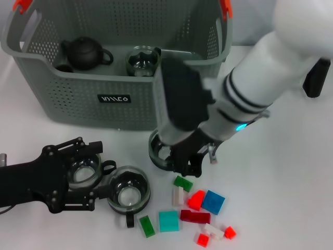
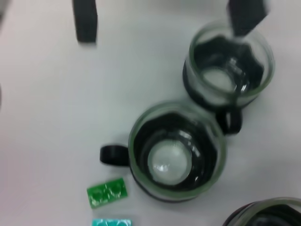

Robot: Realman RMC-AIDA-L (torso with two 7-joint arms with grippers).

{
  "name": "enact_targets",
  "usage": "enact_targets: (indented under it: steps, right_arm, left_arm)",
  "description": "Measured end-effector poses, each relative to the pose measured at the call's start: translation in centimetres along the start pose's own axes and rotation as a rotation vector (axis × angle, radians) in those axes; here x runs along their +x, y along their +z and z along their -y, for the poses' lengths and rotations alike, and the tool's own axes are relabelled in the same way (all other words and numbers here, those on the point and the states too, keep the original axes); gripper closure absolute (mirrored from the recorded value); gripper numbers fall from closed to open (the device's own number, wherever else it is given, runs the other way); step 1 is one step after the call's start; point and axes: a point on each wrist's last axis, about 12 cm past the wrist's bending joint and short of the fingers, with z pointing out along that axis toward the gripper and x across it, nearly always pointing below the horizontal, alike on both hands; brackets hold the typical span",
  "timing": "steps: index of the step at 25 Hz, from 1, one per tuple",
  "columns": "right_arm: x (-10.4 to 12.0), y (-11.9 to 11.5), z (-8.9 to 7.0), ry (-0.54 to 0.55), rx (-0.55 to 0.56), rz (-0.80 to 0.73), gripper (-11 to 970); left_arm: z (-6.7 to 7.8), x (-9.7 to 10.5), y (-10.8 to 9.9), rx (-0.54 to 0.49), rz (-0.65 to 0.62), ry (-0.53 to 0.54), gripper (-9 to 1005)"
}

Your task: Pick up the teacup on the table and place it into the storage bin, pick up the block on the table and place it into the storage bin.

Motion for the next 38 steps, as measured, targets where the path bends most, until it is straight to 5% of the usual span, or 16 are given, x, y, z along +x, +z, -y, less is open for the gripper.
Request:
enact_targets:
  steps: [9,10,19,26,32,38]
  right_arm:
    - [0.9,-8.0,1.0,0.102,0.026,0.191,899]
    - [0.7,-10.0,1.0,0.109,0.020,0.280,899]
    - [0.8,-15.8,2.3,0.129,0.091,0.659,901]
    - [1.7,-15.3,5.7,0.256,0.259,0.674,900]
    - [1.8,-12.3,9.4,0.383,0.330,0.569,900]
    - [0.4,-8.6,11.2,0.388,0.410,0.459,901]
  left_arm:
    - [0.0,-0.1,-0.1,0.007,0.000,0.002,63]
    - [0.0,-0.1,-0.1,0.009,0.001,0.003,63]
    - [-0.1,-0.3,0.1,0.023,-0.007,0.012,63]
    - [-0.3,-0.6,0.1,0.043,-0.019,0.017,63]
    - [-0.4,-0.7,0.2,0.051,-0.018,0.023,63]
    - [-0.4,-0.8,0.1,0.049,-0.019,0.024,62]
